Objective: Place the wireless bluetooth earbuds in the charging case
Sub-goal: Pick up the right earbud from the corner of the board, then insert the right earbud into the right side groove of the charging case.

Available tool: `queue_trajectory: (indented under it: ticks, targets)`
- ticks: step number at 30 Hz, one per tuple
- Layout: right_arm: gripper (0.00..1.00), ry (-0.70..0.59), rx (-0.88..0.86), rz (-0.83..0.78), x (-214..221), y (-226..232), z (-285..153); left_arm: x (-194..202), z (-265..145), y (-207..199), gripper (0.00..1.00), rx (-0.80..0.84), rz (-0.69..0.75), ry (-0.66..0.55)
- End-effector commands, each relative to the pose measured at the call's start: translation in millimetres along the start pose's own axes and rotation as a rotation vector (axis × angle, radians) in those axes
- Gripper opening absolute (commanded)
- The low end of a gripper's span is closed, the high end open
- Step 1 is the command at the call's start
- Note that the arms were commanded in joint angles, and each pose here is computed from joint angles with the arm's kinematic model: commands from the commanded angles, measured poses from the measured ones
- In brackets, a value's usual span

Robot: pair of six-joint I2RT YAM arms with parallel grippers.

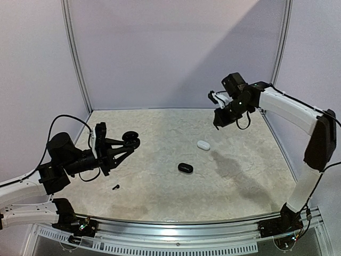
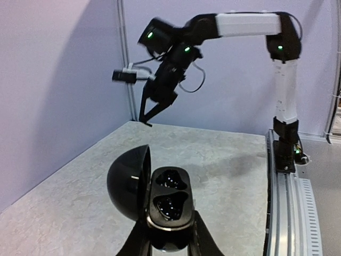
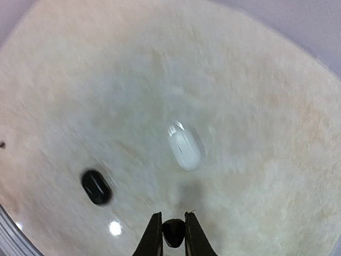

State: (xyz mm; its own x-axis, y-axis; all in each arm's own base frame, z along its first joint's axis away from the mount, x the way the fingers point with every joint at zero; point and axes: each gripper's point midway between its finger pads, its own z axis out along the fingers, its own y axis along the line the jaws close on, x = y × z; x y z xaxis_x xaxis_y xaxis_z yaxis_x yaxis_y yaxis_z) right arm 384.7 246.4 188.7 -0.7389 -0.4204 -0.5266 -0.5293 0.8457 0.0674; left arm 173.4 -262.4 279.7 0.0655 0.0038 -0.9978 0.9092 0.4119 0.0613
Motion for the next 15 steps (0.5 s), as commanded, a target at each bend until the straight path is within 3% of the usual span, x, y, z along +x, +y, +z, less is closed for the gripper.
queue_trajectory:
  ticks: [1, 4, 8, 15]
  targets:
    - [0.0, -0.524, -0.206, 0.051, -93, 114, -103, -22, 1, 27, 0.0, -0.15, 0.044, -0.074]
    - [0.0, -0.758, -0.339, 0.047, -114, 174, -157, -30, 0, 31, 0.0, -0.174, 0.066, -0.111]
    - [0.0, -0.945, -0.488, 0.004, -121, 247, -199, -38, -3, 35, 0.0, -0.205, 0.101, -0.161]
    - [0.0, -1.086, -0.654, -0.166, -111, 334, -221, -44, -9, 32, 0.0, -0.209, 0.15, -0.224]
